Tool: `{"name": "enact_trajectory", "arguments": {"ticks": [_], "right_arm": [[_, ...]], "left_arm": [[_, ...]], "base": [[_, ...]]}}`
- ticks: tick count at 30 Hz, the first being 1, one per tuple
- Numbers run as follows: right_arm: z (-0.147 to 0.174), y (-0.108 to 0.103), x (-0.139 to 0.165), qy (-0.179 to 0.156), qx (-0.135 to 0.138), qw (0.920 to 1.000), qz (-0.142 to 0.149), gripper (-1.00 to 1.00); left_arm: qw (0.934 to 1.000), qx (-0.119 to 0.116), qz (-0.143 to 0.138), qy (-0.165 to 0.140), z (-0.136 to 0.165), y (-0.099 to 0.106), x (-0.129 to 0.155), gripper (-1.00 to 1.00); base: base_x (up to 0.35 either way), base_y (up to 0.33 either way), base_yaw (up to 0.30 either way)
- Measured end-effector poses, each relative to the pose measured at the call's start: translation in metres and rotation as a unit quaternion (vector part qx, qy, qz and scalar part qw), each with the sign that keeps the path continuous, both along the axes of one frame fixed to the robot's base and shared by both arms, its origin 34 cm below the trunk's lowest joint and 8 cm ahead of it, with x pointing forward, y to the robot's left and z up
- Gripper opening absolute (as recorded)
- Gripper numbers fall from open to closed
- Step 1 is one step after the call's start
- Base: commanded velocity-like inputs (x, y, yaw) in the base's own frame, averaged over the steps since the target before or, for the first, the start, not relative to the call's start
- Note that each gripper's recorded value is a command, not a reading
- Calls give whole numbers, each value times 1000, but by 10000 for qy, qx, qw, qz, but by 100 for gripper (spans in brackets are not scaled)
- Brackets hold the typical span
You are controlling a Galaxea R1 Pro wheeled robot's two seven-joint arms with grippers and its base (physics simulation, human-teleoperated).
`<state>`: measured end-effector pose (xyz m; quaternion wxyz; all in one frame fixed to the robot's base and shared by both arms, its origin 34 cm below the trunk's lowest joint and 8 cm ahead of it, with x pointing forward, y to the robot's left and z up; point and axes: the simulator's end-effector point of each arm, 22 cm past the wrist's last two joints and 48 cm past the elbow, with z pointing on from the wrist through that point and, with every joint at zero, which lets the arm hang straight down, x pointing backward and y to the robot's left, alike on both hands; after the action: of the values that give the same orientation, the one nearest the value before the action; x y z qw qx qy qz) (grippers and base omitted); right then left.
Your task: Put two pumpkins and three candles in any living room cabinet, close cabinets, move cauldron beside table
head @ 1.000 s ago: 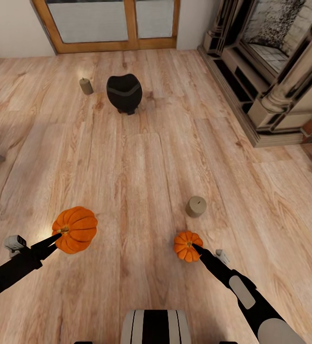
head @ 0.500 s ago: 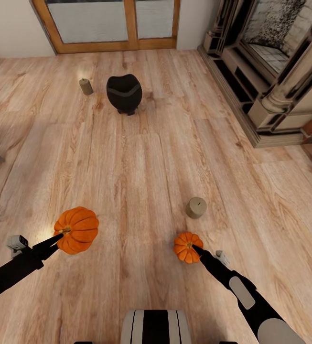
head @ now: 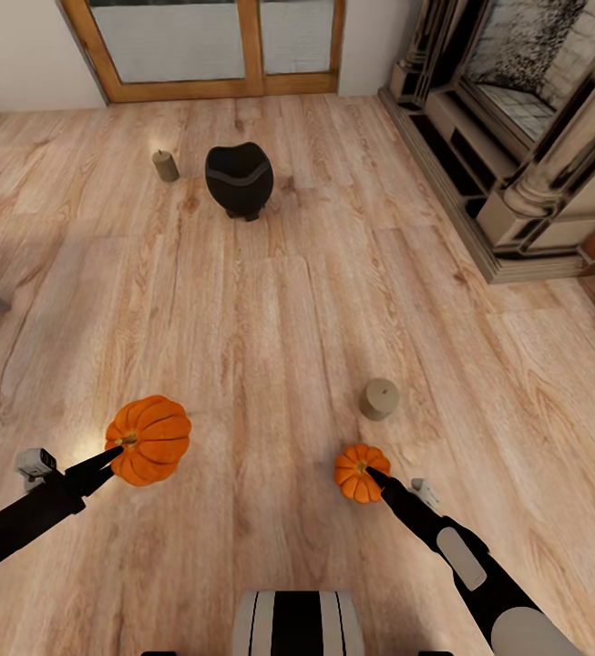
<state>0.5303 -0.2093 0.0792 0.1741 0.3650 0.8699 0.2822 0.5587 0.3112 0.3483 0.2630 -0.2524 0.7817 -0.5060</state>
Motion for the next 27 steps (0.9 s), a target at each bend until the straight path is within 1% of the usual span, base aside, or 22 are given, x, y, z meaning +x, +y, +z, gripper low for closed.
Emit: {"name": "enact_trajectory", "arguments": {"ticks": [3,4,27], "right_arm": [[0,0,0,1,0,10000,0,100],[0,0,0,1,1,10000,1,-100],[0,1,0,-2,8,10000,8,-100]], "left_arm": [[10000,6,2,-7,0,0,0,-100],[10000,5,2,-7,0,0,0,-100],[10000,-16,21,-31,2,1,1,-100]], "base": [[9,19,0],[2,5,0],[0,0,0]]}}
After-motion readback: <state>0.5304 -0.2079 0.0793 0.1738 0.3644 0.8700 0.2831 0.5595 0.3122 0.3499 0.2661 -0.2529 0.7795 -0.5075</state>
